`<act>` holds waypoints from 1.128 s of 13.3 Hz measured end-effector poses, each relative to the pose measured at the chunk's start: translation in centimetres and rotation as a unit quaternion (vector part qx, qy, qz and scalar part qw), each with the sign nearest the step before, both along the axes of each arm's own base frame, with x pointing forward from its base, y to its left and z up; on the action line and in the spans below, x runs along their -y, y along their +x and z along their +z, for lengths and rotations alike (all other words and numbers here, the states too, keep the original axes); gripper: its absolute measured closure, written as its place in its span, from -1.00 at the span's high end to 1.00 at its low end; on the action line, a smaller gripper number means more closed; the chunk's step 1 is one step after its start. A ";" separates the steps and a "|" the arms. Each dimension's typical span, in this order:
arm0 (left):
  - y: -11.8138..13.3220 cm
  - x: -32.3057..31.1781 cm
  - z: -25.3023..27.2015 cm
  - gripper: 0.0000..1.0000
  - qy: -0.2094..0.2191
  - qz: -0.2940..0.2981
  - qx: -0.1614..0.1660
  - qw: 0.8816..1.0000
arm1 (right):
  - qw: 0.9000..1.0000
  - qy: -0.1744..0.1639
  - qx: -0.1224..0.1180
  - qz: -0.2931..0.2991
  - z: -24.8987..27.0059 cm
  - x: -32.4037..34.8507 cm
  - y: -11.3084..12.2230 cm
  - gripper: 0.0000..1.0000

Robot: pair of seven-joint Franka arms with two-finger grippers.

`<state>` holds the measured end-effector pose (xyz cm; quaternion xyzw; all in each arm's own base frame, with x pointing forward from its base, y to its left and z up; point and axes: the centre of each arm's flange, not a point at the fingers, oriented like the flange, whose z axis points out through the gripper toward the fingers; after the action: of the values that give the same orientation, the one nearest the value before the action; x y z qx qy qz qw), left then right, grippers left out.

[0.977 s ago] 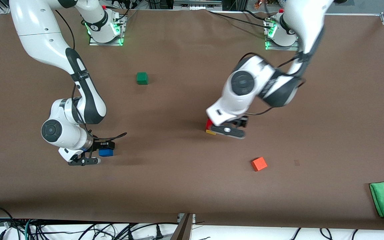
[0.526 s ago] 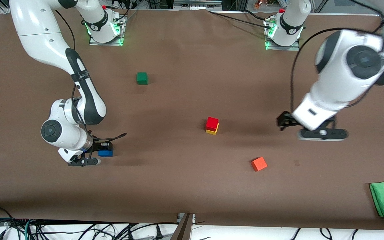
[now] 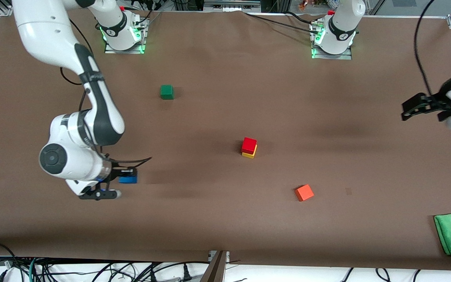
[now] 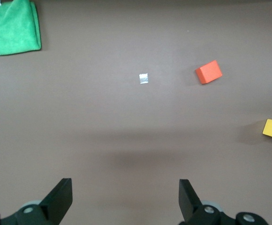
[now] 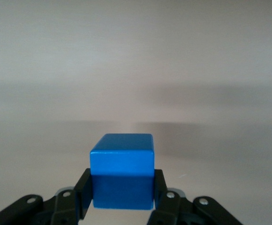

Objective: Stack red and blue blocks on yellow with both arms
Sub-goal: 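Carry the blue cube over the red cube with the right gripper, then lower the blue cube onto the red cube and open the right gripper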

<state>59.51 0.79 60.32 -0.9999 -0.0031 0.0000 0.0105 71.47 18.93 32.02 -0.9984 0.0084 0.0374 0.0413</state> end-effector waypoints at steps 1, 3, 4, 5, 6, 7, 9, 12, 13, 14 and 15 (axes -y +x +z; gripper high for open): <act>-0.1 -0.3 -0.1 1.00 -0.001 0.000 -0.004 1.000 | 1.000 0.001 0.003 -0.018 2.0 -4.0 -0.7 0.09; -0.1 0.2 -0.4 1.00 -0.001 -0.005 -0.008 1.000 | 0.998 0.007 0.015 -0.059 5.1 -13.5 -3.6 0.09; -0.1 0.4 -0.4 1.00 -0.002 -0.007 -0.008 1.000 | 0.997 0.009 0.017 -0.079 5.9 -18.3 -5.8 0.09; -0.1 0.4 -0.5 1.00 -0.002 -0.007 -0.008 1.000 | 0.995 0.012 0.021 -0.097 6.3 -22.5 -8.1 0.09; -0.1 0.4 -0.5 1.00 -0.002 -0.007 -0.008 1.000 | 0.993 0.018 0.026 -0.115 6.5 -26.1 -10.3 0.09; -0.1 0.4 -0.5 1.00 -0.002 -0.007 -0.008 1.000 | 0.990 0.026 0.032 -0.135 6.4 -29.2 -12.2 0.09; -0.1 0.4 -0.4 1.00 -0.002 -0.007 -0.008 1.000 | 0.984 0.039 0.044 -0.170 5.5 -33.8 -15.2 0.09; 0.0 0.5 -0.5 1.00 -0.002 -0.008 -0.009 1.000 | 0.977 0.043 0.056 -0.199 3.4 -37.5 -17.9 0.09; 0.0 0.7 -0.5 1.00 -0.002 -0.010 -0.009 1.000 | 0.976 0.044 0.057 -0.207 2.8 -37.9 -18.1 0.09; 0.0 0.8 -0.5 1.00 -0.002 -0.010 -0.009 1.000 | 0.974 0.047 0.058 -0.214 2.3 -38.0 -18.0 0.09; 0.0 0.7 -0.5 1.00 -0.002 -0.010 -0.009 1.000 | 0.972 0.050 0.060 -0.221 1.9 -37.9 -17.8 0.09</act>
<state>59.51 0.05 59.78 -0.9999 0.0071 0.0089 0.0084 53.72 56.86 33.95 -0.9689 0.2245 -0.0326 0.0986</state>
